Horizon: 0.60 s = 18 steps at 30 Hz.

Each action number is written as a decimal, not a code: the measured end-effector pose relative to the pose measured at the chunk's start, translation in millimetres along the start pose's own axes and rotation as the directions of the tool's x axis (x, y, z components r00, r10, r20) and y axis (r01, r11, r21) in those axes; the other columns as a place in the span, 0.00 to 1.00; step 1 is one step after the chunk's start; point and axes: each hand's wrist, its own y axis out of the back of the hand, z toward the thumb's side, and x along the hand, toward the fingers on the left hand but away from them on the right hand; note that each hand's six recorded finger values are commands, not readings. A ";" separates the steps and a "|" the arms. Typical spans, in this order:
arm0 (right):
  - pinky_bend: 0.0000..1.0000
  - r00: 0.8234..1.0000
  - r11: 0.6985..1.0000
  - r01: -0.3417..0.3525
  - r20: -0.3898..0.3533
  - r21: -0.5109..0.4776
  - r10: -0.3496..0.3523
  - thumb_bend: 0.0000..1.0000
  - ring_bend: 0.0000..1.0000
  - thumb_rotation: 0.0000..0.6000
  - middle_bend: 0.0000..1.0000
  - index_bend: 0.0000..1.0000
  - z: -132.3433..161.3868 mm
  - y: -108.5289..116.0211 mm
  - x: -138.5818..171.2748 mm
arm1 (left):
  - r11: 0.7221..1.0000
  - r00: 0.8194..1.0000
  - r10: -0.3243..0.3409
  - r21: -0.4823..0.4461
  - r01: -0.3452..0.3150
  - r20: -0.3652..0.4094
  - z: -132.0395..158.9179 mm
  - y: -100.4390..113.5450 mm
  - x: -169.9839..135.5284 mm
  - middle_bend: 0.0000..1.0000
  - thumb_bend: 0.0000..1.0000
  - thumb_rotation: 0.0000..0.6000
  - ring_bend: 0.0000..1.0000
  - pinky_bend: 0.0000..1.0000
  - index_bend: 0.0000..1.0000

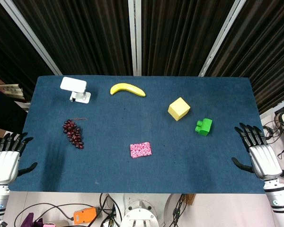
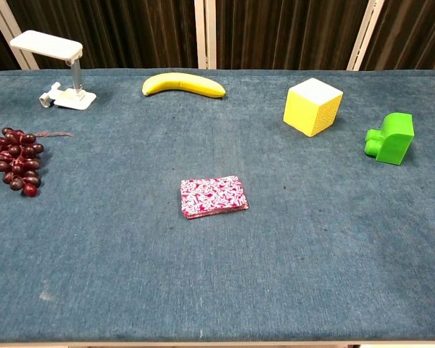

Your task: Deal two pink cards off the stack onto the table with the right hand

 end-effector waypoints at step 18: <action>0.04 0.944 0.974 -0.225 -0.248 0.004 0.219 0.38 0.00 1.00 0.05 0.16 98.3 -70.5 -40.9 | 1.000 1.000 0.016 -0.004 -0.015 0.020 3.6 0.9 -1.6 0.12 0.07 1.00 0.02 0.00 0.21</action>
